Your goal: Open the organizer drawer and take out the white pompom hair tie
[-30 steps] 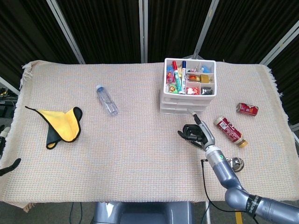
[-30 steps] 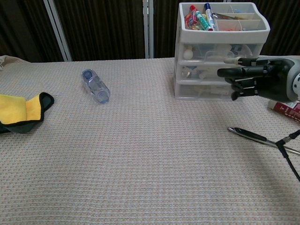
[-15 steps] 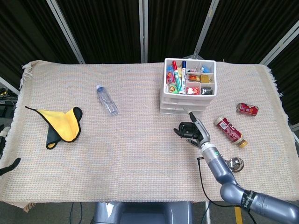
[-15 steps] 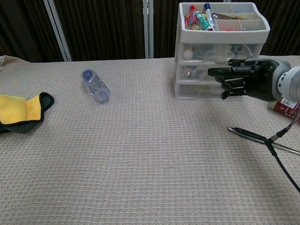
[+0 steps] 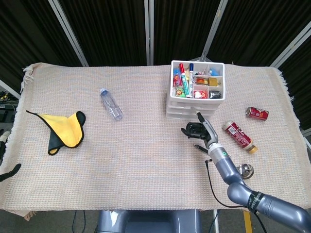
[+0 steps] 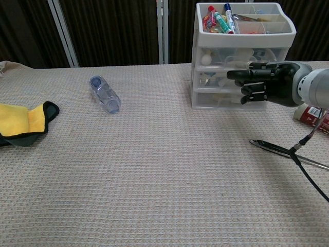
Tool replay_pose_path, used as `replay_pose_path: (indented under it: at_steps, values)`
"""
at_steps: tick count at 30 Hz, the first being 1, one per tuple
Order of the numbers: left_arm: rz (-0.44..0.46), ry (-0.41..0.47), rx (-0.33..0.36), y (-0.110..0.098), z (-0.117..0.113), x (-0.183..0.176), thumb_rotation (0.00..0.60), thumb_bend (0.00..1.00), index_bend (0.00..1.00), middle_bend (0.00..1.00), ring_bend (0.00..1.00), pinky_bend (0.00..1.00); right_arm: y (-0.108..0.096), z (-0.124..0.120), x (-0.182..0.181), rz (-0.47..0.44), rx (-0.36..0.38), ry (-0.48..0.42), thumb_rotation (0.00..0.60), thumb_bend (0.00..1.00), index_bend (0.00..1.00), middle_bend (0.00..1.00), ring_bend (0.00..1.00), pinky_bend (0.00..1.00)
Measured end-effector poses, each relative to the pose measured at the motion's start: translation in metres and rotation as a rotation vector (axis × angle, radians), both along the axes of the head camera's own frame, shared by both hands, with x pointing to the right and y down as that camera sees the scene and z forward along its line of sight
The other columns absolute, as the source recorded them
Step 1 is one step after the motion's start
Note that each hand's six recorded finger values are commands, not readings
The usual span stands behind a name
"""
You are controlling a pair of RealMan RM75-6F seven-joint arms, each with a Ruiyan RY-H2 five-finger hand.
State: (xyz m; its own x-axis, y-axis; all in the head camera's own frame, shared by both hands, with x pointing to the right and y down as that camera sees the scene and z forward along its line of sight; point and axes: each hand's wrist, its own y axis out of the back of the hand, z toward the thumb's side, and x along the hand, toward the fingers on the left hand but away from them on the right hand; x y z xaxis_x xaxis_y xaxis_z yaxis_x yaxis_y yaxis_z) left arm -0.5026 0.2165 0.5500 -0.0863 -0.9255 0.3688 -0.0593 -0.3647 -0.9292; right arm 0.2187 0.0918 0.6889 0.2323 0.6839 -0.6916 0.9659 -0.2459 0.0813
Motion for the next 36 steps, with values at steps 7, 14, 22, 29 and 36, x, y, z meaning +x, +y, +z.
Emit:
replay_pose_path:
  at_steps: [7, 14, 22, 29, 36]
  values:
    - [-0.002, -0.002, -0.006, -0.001, 0.002, -0.001, 0.6, 0.23, 0.0, 0.0, 0.0, 0.0, -0.005, 0.002, -0.005, 0.006, 0.006, -0.012, 0.6, 0.21, 0.0, 0.72, 0.77, 0.63]
    - [-0.002, 0.002, -0.016, -0.001, 0.003, -0.001, 0.6, 0.23, 0.0, 0.0, 0.0, 0.0, -0.007, 0.006, -0.009, 0.001, 0.012, -0.011, 0.6, 0.21, 0.04, 0.72, 0.77, 0.63]
    - [-0.006, -0.003, -0.035, 0.0, 0.006, -0.002, 0.6, 0.23, 0.0, 0.0, 0.0, 0.0, -0.011, 0.009, -0.014, 0.008, 0.004, -0.043, 0.6, 0.22, 0.11, 0.72, 0.77, 0.63]
    - [-0.006, -0.007, -0.045, -0.002, 0.008, -0.001, 0.6, 0.23, 0.0, 0.0, 0.0, 0.0, -0.013, 0.01, -0.019, 0.007, 0.006, -0.066, 0.6, 0.22, 0.17, 0.72, 0.77, 0.63]
    - [-0.005, -0.009, -0.047, -0.002, 0.009, -0.001, 0.6, 0.23, 0.0, 0.0, 0.0, 0.0, -0.009, 0.014, -0.021, 0.009, -0.011, -0.082, 0.6, 0.23, 0.22, 0.72, 0.77, 0.63]
